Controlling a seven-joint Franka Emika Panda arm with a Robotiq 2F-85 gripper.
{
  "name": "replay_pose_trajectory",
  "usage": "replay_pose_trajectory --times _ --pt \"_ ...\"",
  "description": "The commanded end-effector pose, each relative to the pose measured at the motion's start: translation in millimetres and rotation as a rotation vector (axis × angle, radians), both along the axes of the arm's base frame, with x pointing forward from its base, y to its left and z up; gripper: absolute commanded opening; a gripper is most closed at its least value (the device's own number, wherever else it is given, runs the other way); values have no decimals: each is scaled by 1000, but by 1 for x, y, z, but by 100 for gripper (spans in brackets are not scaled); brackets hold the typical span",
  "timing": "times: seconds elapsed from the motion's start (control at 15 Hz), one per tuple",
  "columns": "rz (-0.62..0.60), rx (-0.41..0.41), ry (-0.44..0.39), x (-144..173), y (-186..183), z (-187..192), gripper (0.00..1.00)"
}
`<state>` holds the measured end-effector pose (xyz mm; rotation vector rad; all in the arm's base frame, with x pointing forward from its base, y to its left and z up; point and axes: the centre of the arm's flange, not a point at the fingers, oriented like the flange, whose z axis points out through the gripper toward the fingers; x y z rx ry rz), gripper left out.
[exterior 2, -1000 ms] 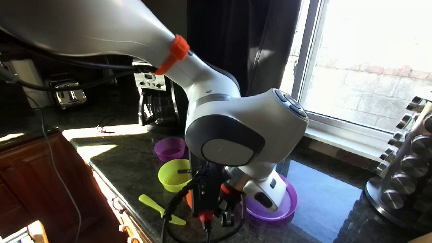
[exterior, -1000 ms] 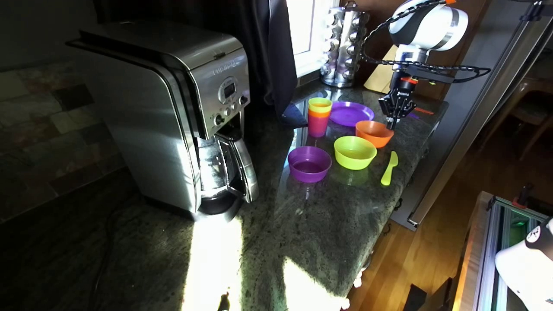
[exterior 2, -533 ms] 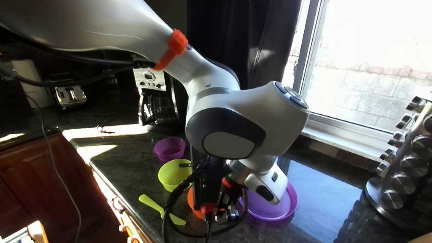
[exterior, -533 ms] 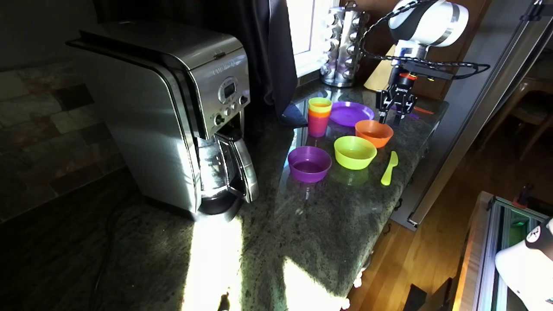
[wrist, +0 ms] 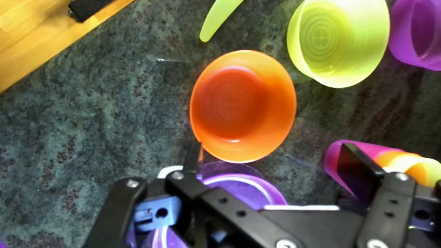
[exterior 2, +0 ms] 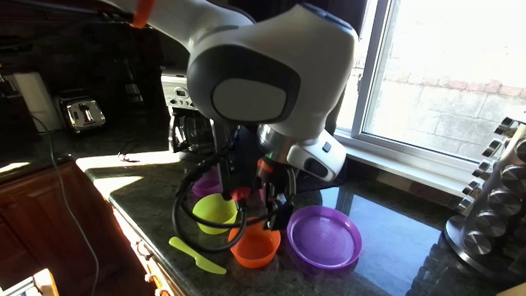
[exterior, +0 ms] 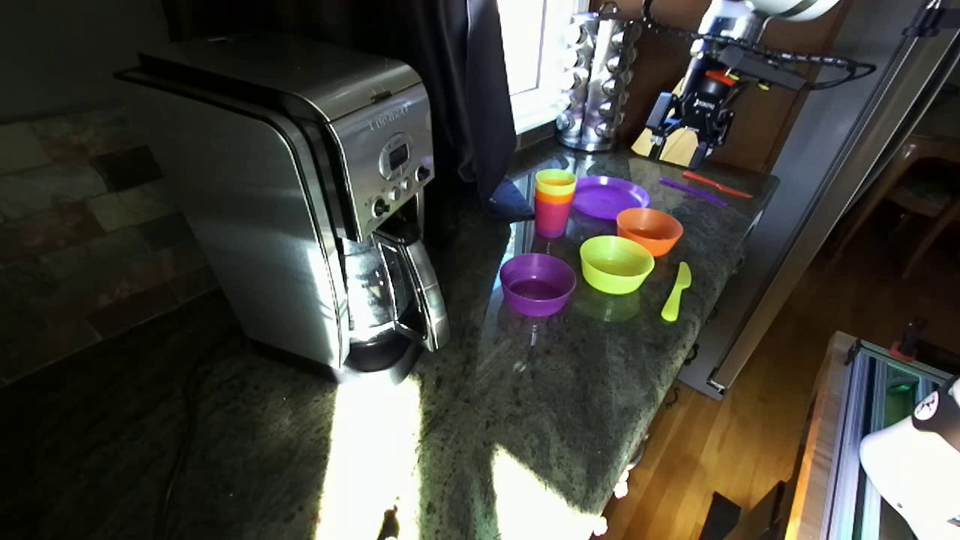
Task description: Unstack the stacked bowls
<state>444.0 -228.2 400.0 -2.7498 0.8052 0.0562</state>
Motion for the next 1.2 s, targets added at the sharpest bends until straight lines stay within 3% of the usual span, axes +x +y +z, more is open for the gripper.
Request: replay_pose_trajectory --times 0.0,0.6,1.13 --pt "35 -29 -33 -23 35 37 100" --pt "257 -138 -137 -61 113 76 100" --pt "351 -218 -166 -76 143 81 100"
